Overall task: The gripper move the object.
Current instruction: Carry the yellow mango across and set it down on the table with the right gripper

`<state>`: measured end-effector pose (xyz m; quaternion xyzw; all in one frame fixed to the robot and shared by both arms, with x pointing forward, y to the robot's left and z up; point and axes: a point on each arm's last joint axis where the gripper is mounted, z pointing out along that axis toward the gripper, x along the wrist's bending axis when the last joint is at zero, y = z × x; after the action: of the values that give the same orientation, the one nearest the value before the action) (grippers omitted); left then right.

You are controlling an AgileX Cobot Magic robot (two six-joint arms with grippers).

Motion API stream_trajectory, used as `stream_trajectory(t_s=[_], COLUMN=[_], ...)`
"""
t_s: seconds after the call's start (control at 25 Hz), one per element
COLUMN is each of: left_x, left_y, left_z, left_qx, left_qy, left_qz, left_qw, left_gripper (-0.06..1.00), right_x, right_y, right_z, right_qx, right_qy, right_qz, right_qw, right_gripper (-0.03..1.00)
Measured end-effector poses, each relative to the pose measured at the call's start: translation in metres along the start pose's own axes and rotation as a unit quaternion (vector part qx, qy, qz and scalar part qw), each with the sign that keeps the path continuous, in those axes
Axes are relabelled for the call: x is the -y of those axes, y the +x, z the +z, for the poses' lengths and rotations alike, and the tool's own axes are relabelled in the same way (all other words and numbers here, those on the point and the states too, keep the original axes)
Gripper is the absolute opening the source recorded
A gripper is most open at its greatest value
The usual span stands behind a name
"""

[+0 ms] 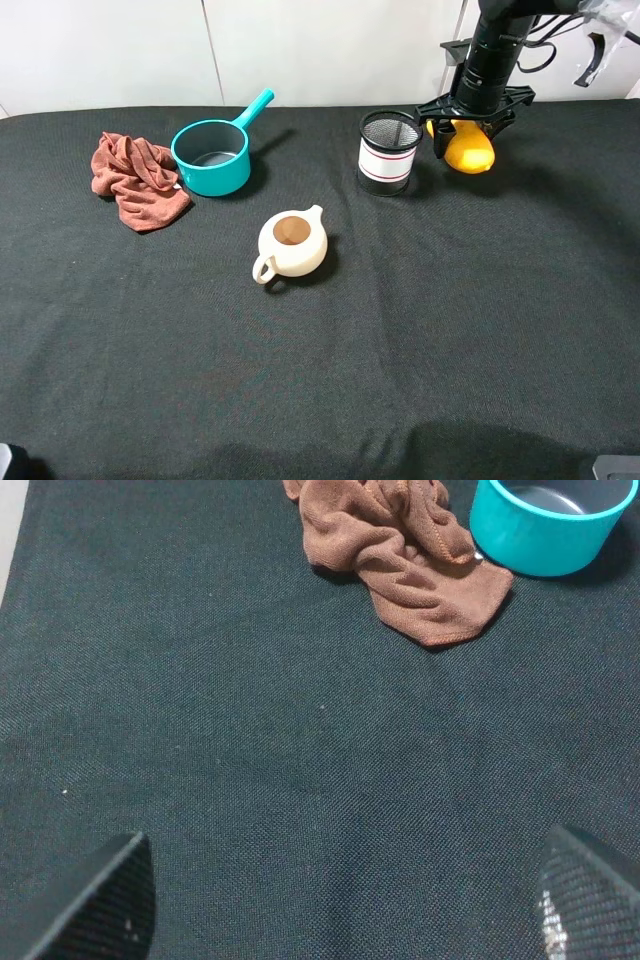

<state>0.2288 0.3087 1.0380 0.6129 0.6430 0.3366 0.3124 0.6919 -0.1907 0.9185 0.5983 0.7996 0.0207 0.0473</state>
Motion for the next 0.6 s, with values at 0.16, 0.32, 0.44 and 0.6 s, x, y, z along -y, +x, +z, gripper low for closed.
stream_trajectory(t_s=[0.16,0.32,0.44,0.6], left_x=[0.0,0.0,0.0,0.0], left_y=[0.0,0.0,0.0,0.0], left_z=[0.0,0.0,0.0,0.0], left_qx=[0.0,0.0,0.0,0.0], left_qy=[0.0,0.0,0.0,0.0], left_qz=[0.0,0.0,0.0,0.0], left_qw=[1.0,1.0,1.0,1.0], left_gripper=[0.76,0.76,0.76,0.76], right_x=[0.0,-0.0002,-0.0003,-0.0003], right_y=[0.0,-0.0001,-0.0001,-0.0001], right_z=[0.0,0.0,0.0,0.0], right_qx=[0.0,0.0,0.0,0.0], right_qy=[0.0,-0.001,-0.002,-0.002], right_qz=[0.0,0.0,0.0,0.0], right_qw=[1.0,1.0,1.0,1.0], right_gripper=[0.47,0.47,0.47,0.47])
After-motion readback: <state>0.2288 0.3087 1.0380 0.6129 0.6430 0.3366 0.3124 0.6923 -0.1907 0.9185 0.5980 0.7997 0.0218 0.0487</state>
